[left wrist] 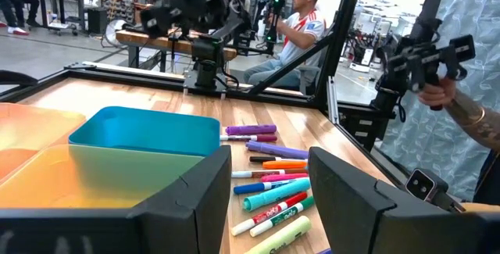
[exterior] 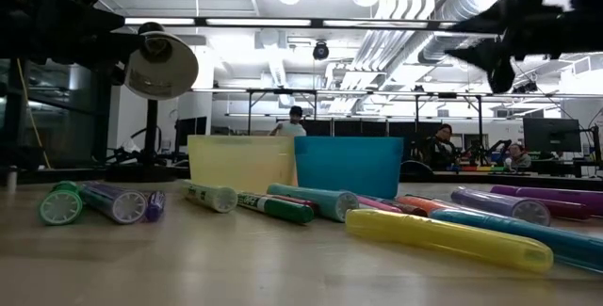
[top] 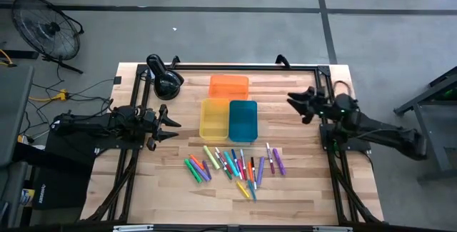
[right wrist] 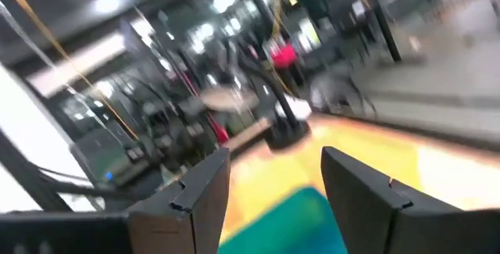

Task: Pick & Place Markers
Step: Put the right purple highlighter pen into the orange bin

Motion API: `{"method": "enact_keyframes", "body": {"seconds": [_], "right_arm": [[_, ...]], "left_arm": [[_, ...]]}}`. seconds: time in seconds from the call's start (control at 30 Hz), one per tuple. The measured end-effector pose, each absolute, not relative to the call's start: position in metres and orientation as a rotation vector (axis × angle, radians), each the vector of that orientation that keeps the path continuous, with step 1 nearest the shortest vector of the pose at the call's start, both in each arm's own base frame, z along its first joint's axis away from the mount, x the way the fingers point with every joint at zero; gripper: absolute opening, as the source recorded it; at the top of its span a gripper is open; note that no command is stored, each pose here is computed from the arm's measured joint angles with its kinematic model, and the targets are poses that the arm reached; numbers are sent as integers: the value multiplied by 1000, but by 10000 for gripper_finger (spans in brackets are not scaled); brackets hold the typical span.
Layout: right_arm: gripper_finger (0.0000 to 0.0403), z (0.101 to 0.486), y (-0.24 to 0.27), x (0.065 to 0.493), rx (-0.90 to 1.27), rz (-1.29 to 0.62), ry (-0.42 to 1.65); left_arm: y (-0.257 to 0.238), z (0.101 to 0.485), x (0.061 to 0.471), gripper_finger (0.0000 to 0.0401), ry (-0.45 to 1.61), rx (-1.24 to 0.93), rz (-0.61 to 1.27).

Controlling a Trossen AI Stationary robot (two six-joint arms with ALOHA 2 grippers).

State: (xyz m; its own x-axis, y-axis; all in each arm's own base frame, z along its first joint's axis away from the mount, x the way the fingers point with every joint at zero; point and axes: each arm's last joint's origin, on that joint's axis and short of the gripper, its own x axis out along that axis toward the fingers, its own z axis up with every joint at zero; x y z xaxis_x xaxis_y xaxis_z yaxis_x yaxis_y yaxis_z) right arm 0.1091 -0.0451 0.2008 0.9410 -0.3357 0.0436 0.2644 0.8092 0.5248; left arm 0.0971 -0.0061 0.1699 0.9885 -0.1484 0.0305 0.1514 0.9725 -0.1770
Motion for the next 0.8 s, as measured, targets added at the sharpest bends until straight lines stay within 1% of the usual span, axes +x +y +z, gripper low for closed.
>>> {"method": "enact_keyframes", "body": {"seconds": [0.13,0.3,0.4,0.47,0.53,0.67,0.8], "right_arm": [[190,205,-47,125,618,-331,1],[190,231,-47,148,673,-313,157],[190,253,-45,163,668,-230,232],[190,267,-44,173,618,-133,248],[190,280,-45,181,615,-85,251],[190,292,-48,188,784,-143,365],[190,302,-48,196,851,-115,497]], "left_arm": [[-6,170,97,170,-17,-180,-151],[-6,170,97,170,-17,-180,-151],[-6,170,97,170,-17,-180,-152],[-6,170,97,170,-17,-180,-151],[-6,170,97,170,-17,-180,-152],[-6,170,97,170,-17,-180,-151],[-6,170,97,170,-18,-180,-151]]}}
